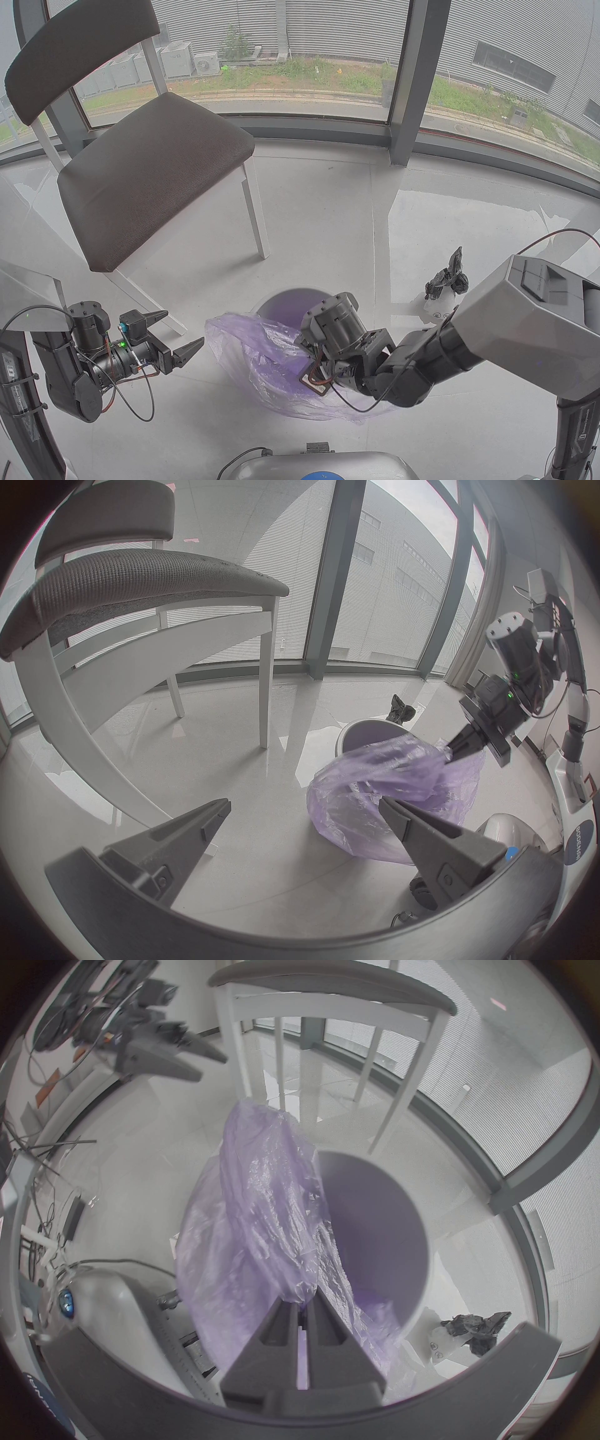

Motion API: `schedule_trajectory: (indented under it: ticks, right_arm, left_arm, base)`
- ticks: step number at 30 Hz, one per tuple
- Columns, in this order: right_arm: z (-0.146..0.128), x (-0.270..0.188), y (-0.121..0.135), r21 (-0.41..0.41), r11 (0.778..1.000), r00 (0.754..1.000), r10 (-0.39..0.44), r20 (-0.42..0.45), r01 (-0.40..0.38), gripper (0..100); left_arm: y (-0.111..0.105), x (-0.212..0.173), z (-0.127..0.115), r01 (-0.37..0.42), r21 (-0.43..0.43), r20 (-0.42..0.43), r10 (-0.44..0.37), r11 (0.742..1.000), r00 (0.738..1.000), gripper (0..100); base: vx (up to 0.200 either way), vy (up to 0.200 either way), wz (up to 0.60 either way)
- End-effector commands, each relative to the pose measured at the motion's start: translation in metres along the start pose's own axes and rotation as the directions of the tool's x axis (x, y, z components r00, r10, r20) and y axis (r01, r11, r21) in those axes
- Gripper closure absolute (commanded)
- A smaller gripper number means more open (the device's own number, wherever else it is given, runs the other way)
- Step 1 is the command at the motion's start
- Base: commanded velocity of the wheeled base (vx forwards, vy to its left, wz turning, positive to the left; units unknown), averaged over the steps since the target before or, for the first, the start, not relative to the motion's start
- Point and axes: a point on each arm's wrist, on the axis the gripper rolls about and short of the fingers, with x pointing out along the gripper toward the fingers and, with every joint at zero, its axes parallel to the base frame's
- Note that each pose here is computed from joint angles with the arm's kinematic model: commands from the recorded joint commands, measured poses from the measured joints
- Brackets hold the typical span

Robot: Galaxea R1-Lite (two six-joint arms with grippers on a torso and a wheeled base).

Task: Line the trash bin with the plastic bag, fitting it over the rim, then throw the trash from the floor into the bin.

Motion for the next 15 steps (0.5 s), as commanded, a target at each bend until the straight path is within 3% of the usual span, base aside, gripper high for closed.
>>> schedule_trajectory:
  ticks: [1, 4, 6, 7, 12, 15]
  right_arm:
    - [0.016, 0.004, -0.038, 0.064, 0.992, 0.993, -0.11, 0.05, 0.107, 100]
    - [0.024, 0.007, -0.056, 0.113, 0.976, 0.977, -0.195, 0.081, 0.185, 100]
    - [0.025, 0.007, -0.058, 0.117, 0.975, 0.976, -0.2, 0.085, 0.189, 100]
    - [0.029, 0.01, -0.07, 0.151, 0.96, 0.961, -0.252, 0.11, 0.234, 100]
    - [0.035, 0.022, -0.084, 0.208, 0.921, 0.924, -0.36, 0.128, 0.33, 100]
    - [0.039, 0.027, -0.087, 0.228, 0.906, 0.91, -0.392, 0.138, 0.356, 100]
  left_arm:
    - [-0.001, 0.001, 0.001, 0.002, 0.009, 0.013, -0.002, 1.0, 1.0, 0]
    - [-0.002, 0.001, 0.001, 0.004, 0.008, 0.011, -0.004, 1.0, 1.0, 0]
    - [-0.002, 0.001, 0.001, 0.004, 0.008, 0.011, -0.004, 1.0, 1.0, 0]
    - [-0.003, 0.001, 0.001, 0.011, 0.008, 0.009, -0.011, 1.0, 1.0, 0]
    - [-0.004, 0.002, 0.001, 0.012, 0.009, 0.009, -0.012, 1.0, 1.0, 0]
    - [-0.004, 0.001, 0.001, 0.013, 0.008, 0.008, -0.013, 1.0, 1.0, 0]
  base:
    - [0.0, 0.0, 0.0]
    - [0.0, 0.0, 0.0]
    - [0.0, 0.0, 0.0]
    - [0.0, 0.0, 0.0]
    - [0.0, 0.0, 0.0]
    - [0.0, 0.0, 0.0]
